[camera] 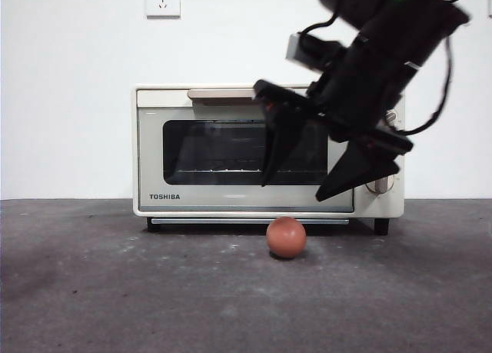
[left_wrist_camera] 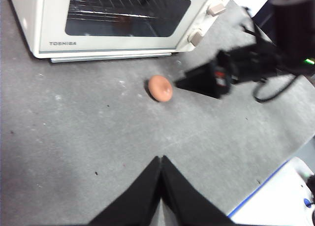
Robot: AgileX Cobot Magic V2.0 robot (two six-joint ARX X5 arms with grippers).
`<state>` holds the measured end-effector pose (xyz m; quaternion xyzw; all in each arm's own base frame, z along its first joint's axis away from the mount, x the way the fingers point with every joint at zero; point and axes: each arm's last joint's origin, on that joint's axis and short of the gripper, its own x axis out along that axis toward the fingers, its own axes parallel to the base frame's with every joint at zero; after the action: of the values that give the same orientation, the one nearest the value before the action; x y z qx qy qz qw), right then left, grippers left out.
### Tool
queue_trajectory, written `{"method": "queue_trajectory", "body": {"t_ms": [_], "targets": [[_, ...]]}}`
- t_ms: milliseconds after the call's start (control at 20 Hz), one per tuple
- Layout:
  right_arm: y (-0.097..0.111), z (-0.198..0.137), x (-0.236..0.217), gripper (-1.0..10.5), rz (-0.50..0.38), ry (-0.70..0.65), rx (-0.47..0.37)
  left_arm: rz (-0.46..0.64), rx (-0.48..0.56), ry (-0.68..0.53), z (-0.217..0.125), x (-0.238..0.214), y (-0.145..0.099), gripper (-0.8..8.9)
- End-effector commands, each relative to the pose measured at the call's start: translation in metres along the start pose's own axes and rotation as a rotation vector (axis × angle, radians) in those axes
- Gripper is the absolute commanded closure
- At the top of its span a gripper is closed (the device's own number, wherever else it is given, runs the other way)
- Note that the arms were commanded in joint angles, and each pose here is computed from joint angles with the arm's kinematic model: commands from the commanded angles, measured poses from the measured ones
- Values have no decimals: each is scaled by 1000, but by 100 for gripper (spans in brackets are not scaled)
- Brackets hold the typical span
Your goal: Eggoven
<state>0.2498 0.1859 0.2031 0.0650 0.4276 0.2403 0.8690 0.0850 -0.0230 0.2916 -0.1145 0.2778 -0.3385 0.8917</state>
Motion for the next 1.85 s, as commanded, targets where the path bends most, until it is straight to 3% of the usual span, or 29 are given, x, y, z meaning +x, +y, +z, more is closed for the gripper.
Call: {"method": "queue_trajectory", "body": {"t_ms": [50,800,1000,1400,1600,1850], "targets": [[4,7,14,566,-29,12,5,-14,34,-12,4,-1,-3,806],[-3,-5,67,569,-114,68,0,-24,36,-2,4,0,-3,806],[-4,-4,67,649,-126,56,-1,-24,36,-2,4,0,-3,806],[-4,-5,68,945,-122,61,-1,-24,39,-6,5,0,-3,806],[0,-1,61,944,-97,56,-4,-25,44,-18,8,3,-1,806],[18,11,10,944,-40,13,-86,-38,27,-82,28,17,7,806]]}}
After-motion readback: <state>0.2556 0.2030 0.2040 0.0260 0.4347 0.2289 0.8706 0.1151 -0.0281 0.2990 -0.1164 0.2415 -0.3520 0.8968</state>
